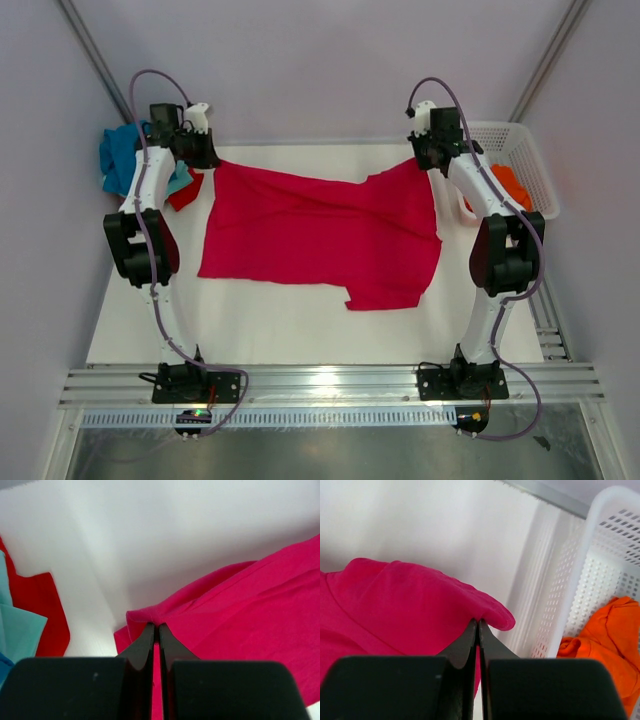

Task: Fold and stack the t-shirts
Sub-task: Fold the tshirt

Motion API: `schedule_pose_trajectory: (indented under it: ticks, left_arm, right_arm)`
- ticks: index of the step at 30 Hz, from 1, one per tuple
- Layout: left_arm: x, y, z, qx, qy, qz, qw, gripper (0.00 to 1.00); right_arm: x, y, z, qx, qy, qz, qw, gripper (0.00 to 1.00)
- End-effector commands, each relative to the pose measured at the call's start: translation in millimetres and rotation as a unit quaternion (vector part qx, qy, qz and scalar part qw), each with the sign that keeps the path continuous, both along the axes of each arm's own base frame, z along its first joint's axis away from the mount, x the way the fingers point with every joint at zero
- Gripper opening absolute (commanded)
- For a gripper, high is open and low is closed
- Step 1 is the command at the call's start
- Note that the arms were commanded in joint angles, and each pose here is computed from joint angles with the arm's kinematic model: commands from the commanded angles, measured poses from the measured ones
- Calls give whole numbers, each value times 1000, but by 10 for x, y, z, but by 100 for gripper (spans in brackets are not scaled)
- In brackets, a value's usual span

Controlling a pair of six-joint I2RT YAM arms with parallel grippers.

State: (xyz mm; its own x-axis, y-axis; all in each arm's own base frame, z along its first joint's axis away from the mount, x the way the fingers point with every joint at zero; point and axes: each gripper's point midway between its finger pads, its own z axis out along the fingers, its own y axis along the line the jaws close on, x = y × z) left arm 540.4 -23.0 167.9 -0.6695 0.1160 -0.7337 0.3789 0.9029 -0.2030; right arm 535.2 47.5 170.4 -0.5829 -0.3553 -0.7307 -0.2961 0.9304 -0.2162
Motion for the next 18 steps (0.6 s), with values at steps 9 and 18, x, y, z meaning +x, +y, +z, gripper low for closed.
schedule_pose_trajectory:
  ticks: [9,18]
  left_arm:
    - [812,238,598,20,-149,62,987,0]
    - [1072,175,790,-8,-211,69,975,0]
  right_arm:
    - [585,-141,1058,2,-189,-61,980,3]
    - [955,-228,1224,-29,-258,-74,963,3]
